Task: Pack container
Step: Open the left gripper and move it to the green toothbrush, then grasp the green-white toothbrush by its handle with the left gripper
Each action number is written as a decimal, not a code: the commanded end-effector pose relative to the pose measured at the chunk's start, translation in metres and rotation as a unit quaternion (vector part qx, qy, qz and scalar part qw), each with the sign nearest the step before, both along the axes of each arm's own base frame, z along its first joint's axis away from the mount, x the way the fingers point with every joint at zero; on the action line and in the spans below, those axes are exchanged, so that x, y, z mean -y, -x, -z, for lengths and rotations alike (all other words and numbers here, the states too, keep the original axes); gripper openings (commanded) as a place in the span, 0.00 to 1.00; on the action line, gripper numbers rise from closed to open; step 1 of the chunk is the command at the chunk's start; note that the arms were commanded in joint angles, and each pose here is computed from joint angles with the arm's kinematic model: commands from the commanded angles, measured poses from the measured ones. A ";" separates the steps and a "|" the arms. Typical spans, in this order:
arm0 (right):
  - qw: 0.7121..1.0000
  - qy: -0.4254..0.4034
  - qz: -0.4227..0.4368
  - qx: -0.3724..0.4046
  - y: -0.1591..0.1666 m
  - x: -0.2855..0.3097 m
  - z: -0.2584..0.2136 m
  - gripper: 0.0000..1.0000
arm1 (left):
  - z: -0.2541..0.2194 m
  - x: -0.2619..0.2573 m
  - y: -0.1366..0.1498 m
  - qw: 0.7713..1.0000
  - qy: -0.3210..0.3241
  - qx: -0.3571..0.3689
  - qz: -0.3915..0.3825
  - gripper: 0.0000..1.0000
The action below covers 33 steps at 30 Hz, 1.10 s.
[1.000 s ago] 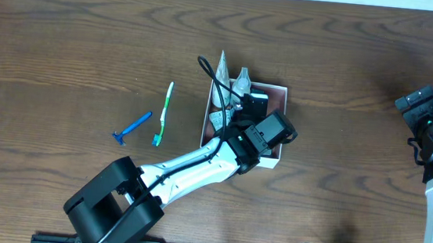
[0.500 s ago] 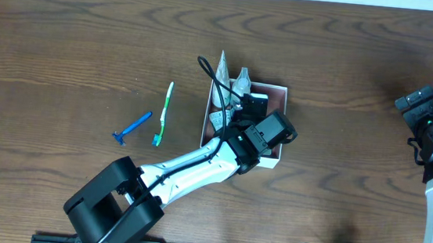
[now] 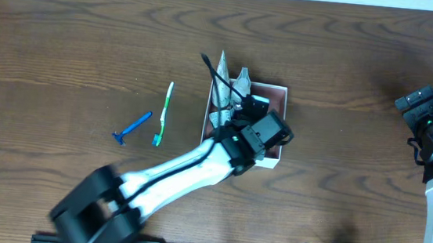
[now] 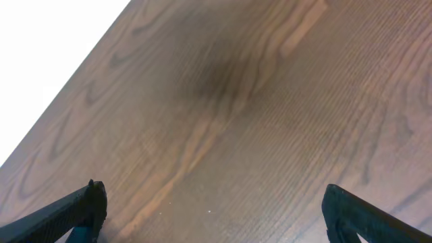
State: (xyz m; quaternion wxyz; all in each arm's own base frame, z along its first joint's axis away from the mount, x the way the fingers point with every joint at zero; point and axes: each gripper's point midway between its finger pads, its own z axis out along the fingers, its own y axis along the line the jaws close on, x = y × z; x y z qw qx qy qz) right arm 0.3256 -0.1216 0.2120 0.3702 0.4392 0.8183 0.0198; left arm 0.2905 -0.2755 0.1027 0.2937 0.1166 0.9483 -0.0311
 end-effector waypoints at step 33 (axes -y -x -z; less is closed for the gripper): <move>1.000 0.000 0.006 0.003 0.000 0.003 -0.003 0.99 | 0.065 -0.209 -0.059 0.977 -0.022 -0.186 -0.101 0.72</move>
